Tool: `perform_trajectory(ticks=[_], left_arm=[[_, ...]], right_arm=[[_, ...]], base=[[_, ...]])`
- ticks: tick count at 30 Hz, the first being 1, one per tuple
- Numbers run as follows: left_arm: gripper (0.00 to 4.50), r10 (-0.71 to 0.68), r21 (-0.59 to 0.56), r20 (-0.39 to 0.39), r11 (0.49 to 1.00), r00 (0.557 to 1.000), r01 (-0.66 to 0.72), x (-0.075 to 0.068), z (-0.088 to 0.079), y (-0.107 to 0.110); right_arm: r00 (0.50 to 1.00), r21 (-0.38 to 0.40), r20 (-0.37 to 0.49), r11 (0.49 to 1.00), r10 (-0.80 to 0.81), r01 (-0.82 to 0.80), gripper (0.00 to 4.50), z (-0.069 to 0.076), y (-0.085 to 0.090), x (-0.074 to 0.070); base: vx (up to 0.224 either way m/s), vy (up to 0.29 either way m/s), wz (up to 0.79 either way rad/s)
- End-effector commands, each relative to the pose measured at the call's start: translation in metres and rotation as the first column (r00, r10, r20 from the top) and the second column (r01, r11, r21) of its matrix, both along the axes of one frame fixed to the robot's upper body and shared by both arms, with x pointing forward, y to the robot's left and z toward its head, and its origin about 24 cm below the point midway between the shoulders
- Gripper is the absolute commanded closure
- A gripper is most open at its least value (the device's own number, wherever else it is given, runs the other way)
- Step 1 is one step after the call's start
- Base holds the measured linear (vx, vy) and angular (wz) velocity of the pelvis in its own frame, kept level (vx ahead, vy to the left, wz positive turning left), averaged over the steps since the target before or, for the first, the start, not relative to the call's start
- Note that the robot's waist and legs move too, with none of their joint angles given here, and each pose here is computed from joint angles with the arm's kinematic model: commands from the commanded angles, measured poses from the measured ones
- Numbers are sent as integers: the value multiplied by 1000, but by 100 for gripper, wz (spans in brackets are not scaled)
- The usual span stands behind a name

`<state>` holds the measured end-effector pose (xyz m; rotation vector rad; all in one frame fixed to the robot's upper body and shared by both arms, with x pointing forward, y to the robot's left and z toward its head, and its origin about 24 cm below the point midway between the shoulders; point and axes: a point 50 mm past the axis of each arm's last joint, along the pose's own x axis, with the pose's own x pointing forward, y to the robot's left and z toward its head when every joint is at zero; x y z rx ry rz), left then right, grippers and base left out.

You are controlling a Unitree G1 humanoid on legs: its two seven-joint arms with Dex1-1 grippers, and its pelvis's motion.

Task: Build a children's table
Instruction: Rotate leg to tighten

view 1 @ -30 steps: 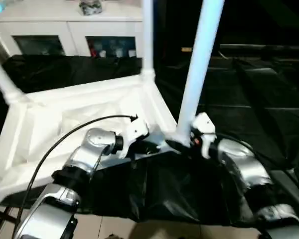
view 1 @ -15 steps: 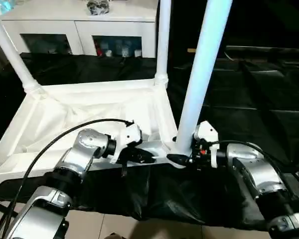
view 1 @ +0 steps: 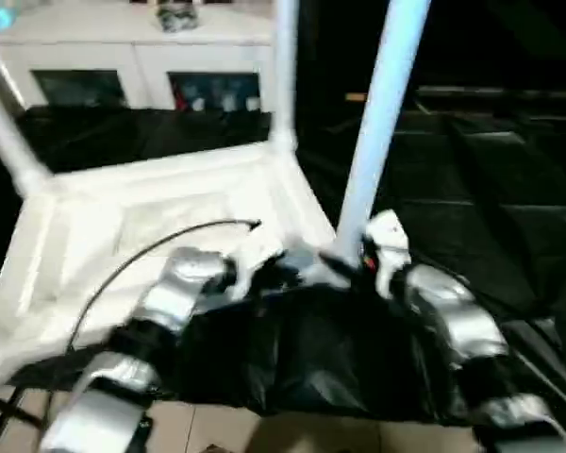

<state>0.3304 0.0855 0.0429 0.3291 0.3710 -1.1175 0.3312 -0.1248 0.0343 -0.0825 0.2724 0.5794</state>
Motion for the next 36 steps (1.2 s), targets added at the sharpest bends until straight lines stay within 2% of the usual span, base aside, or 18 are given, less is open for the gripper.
perform_trajectory(ticks=[1, 3, 4, 5, 6, 8, 13, 17, 19, 23, 27, 30, 31, 36], left_arm=[[450, 26, -78, 76, 997, 997, -20, 7, 19, -30], [450, 56, -80, 91, 996, 994, -49, 9, 20, -41], [450, 57, -80, 93, 996, 994, -50, 9, 21, -41], [450, 35, -77, 97, 997, 995, -28, 8, 21, -44], [450, 26, -74, 98, 997, 995, -19, 7, 20, -44], [450, 11, -73, 103, 997, 995, -4, 6, 20, -43], [450, -48, -70, 100, 996, 994, 55, 3, 19, -31], [450, -99, -70, 92, 992, 991, 106, -1, 19, -22], [450, -164, -67, 75, 983, 984, 169, -5, 19, -13], [450, -222, -44, 63, 973, 973, 225, -8, 18, -3], [450, -285, -20, 45, 958, 958, 286, -10, 19, 11], [450, -306, -19, 34, 952, 952, 306, -12, 21, 16], [450, -319, -21, 29, 947, 947, 320, -13, 21, 18], [450, -343, -24, 9, 939, 939, 343, -15, 21, 23]], right_arm=[[997, -13, -68, 999, -47, 47, 177, -16, 23, -2], [995, -23, -39, 996, -90, 89, 177, -14, 36, 3], [995, -24, -36, 996, -91, 90, 177, -14, 37, 3], [996, -6, -26, 996, -84, 84, 177, -12, 43, 4], [996, 4, -27, 997, -81, 81, 142, -12, 44, 5], [997, 18, -32, 997, -73, 74, 107, -11, 43, 5], [1000, -11, -5, 1000, -9, 9, 64, -9, 33, 4], [996, -33, 27, 996, 88, -87, 64, -7, 25, 1], [979, -53, 52, 979, 199, -196, 64, -2, 15, -3], [950, -58, 59, 951, 306, -303, 64, 4, 7, -8], [876, -60, 36, 876, 480, -478, 64, 8, -2, -21], [838, -62, 10, 837, 545, -544, 64, 8, -5, -28], [815, -51, -9, 813, 580, -580, 79, 8, -6, -32], [773, -39, -41, 773, 633, -634, 114, 8, -8, -39]], base=[[0, 0, 0], [0, 0, 0], [0, 0, 0], [0, 0, 0], [0, 0, 0], [0, 0, 0], [0, 0, 0], [0, 0, 0], [0, 0, 0], [0, 0, 0], [0, 0, 0], [0, 0, 0], [0, 0, 0], [0, 0, 0]])
